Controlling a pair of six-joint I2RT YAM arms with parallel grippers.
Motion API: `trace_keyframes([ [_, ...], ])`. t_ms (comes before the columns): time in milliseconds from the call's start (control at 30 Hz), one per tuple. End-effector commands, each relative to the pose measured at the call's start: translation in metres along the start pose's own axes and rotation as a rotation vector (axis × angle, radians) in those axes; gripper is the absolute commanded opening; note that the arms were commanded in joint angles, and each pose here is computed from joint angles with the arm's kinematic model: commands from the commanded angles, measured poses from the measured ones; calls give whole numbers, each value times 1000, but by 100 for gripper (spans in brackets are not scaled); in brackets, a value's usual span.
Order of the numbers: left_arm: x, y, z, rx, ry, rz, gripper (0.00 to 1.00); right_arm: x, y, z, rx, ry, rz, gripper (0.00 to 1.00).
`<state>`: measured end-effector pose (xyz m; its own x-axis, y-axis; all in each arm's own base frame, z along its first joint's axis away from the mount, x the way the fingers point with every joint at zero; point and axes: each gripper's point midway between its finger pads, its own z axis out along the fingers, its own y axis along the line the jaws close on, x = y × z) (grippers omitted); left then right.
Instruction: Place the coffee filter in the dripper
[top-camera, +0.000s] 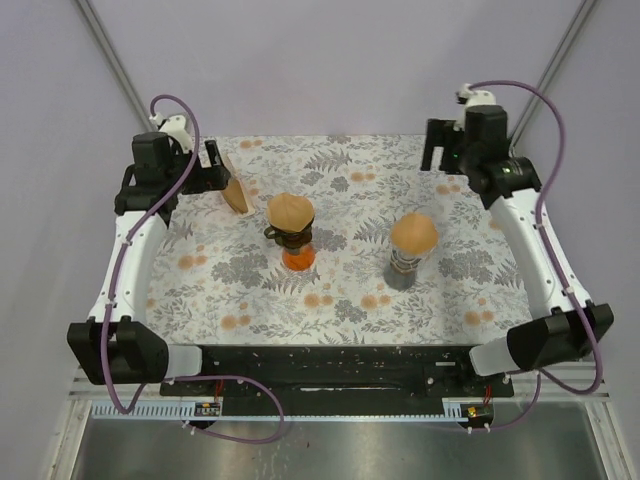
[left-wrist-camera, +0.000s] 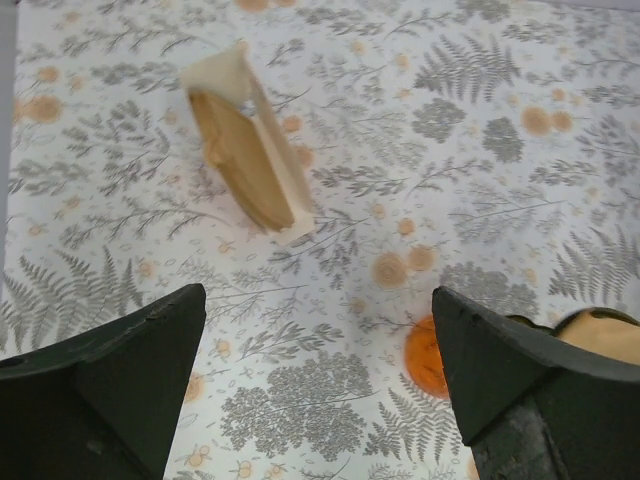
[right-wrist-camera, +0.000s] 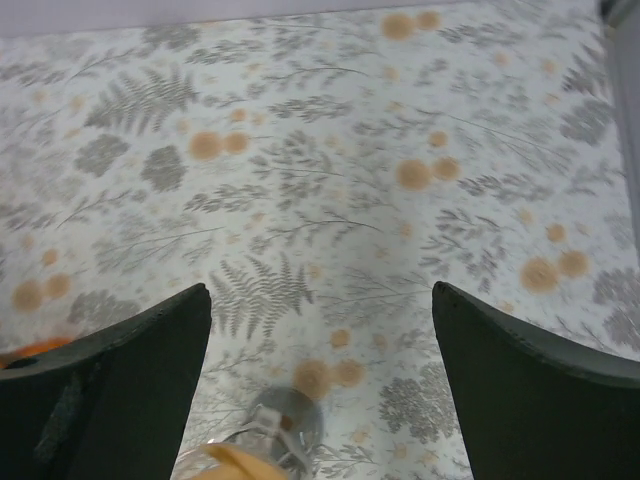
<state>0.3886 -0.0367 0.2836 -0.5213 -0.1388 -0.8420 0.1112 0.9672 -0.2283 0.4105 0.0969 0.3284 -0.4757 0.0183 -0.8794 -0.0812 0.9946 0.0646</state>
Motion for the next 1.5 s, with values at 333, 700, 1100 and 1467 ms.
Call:
trace_keyframes([
  [333, 41, 72, 36, -240, -171, -23, 99, 95, -192, -9, 456, -137, 388, 99],
  [700, 96, 82, 56, -211, -164, -48, 99, 171, -196, 26, 431, -237, 347, 100],
  [1100, 110, 87, 63, -222, -125, -35, 99, 193, -184, 45, 342, -246, 350, 99],
  [1467, 115, 82, 64, -186, -158, -14, 99, 196, -185, 48, 343, -284, 352, 99],
])
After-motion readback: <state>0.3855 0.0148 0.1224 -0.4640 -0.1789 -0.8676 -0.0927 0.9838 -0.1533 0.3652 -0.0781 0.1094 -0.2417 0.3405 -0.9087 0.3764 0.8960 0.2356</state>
